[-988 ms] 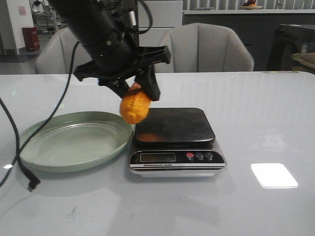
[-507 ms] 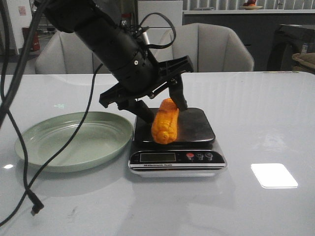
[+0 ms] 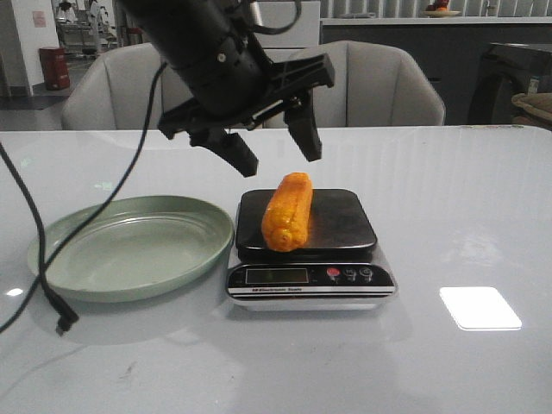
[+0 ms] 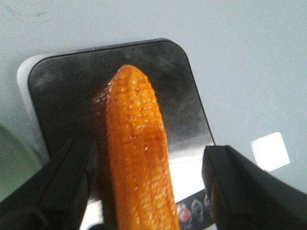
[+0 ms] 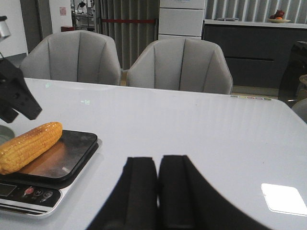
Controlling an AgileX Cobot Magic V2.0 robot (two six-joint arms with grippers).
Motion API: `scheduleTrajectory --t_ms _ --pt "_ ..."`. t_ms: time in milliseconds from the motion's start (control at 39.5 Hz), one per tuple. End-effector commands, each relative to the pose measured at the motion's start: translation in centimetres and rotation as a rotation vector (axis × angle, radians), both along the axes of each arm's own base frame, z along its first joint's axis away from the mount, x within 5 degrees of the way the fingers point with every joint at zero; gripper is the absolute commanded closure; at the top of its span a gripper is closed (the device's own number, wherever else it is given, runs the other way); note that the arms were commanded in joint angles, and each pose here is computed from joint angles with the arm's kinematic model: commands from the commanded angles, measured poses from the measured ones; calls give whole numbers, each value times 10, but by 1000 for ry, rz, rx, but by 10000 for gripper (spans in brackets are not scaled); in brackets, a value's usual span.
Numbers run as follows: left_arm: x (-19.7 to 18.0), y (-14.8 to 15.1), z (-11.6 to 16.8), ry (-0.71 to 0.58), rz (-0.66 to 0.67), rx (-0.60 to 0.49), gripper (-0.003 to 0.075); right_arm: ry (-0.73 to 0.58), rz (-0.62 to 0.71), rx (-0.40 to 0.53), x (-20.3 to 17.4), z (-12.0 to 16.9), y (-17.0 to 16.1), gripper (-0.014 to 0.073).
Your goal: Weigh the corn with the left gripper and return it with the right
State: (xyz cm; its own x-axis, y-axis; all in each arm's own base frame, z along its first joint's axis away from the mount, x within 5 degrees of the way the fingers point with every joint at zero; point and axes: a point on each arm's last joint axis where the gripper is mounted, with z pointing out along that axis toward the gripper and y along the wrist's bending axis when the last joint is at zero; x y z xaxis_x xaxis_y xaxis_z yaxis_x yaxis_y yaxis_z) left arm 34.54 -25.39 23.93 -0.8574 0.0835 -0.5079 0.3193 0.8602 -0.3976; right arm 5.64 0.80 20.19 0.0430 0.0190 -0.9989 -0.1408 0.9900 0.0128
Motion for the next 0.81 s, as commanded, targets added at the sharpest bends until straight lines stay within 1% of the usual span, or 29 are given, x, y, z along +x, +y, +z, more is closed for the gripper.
scheduleTrajectory --t_ms 0,127,152,177,203,355,507,583,659,785 --pt "-19 17 50 -143 -28 6 209 -91 -5 -2 -2 6 0 440" --pt "-47 40 61 -209 -34 34 209 -91 -5 -2 -2 6 0 440" --pt "-56 47 68 -232 -33 29 209 -91 -5 -2 -2 6 0 440" --pt "-63 52 68 -238 -36 37 209 -91 -5 -2 -2 6 0 440" --pt "-71 57 74 -258 -34 29 209 -91 -5 -2 -2 6 0 440" --pt "-119 93 89 -337 -44 38 209 -91 -5 -2 -2 6 0 440" --pt "-167 126 103 -429 -37 -1 209 -91 -5 -2 -2 6 0 440" --pt "-194 145 112 -502 -25 -47 209 -91 -5 -2 -2 6 0 440" --pt "-216 161 114 -578 -18 -73 209 -91 -5 -2 -2 6 0 440" --pt "-256 191 116 -750 -1 -112 220 -91 -5 -2 -2 6 0 440"
